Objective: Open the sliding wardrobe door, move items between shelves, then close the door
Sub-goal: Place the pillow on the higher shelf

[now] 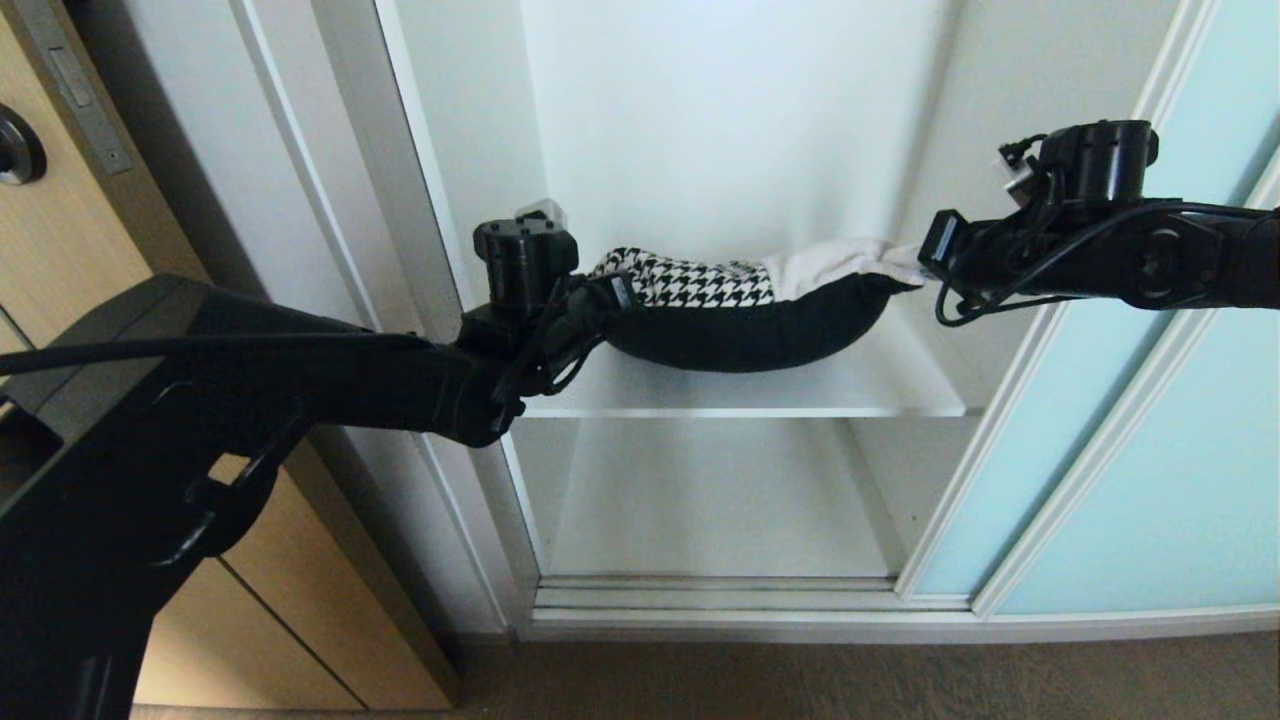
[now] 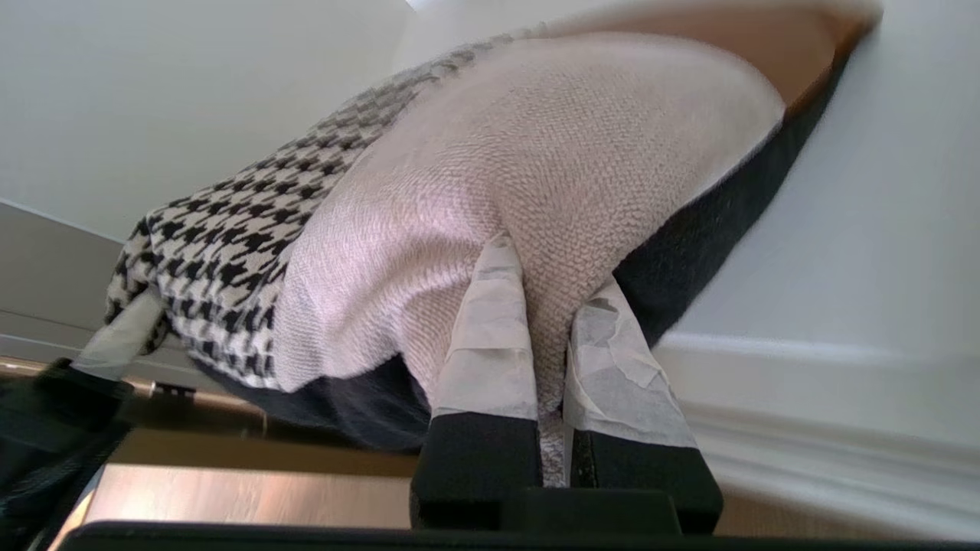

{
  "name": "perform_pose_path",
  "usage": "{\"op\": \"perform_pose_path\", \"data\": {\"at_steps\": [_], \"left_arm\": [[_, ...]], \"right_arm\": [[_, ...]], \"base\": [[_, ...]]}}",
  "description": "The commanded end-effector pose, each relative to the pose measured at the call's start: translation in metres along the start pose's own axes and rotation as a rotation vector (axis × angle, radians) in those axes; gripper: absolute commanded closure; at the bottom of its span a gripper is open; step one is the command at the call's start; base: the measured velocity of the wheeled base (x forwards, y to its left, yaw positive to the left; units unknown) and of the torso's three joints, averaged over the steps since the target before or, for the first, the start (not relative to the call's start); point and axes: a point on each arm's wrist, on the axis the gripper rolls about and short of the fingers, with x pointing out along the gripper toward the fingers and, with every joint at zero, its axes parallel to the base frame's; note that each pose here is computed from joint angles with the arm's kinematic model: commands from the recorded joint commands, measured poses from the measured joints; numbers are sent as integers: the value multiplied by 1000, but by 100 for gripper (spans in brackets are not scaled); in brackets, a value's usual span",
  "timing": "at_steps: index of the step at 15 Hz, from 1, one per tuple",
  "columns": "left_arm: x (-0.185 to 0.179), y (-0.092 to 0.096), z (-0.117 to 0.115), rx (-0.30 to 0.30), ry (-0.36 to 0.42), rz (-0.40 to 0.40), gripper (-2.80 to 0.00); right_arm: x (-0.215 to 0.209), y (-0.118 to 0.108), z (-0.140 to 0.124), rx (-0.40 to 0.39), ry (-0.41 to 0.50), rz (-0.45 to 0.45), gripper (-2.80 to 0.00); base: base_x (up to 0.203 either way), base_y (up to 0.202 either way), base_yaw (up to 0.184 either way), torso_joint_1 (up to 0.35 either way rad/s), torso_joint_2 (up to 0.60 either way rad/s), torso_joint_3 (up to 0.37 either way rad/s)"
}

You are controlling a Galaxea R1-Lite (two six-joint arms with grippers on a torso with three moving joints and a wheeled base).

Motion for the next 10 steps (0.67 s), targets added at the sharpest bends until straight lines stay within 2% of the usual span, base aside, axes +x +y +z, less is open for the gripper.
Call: {"op": "perform_pose_path", "data": {"at_steps": [1,4,6,9,10], "left_arm": [[1,7,-23,12,82,30,0],[10,16,-56,50,192,70,0],[12,18,-61,110,206,85,0],[14,24,-65,117,206,127,0],[19,31,-69,123,196,162,0]], "right_arm": [[7,-12,-8,21,31,-20,0],[29,-32,-15,50,61,-68,0],[38,-44,-24,65,93,-109,0],[50,-56,-37,80,127,-131,0],[54,-59,-42,82,136,-138,0]], "base": [[0,0,0,0,0,0],[0,0,0,0,0,0],[0,0,0,0,0,0],[0,0,0,0,0,0],[0,0,0,0,0,0]]}}
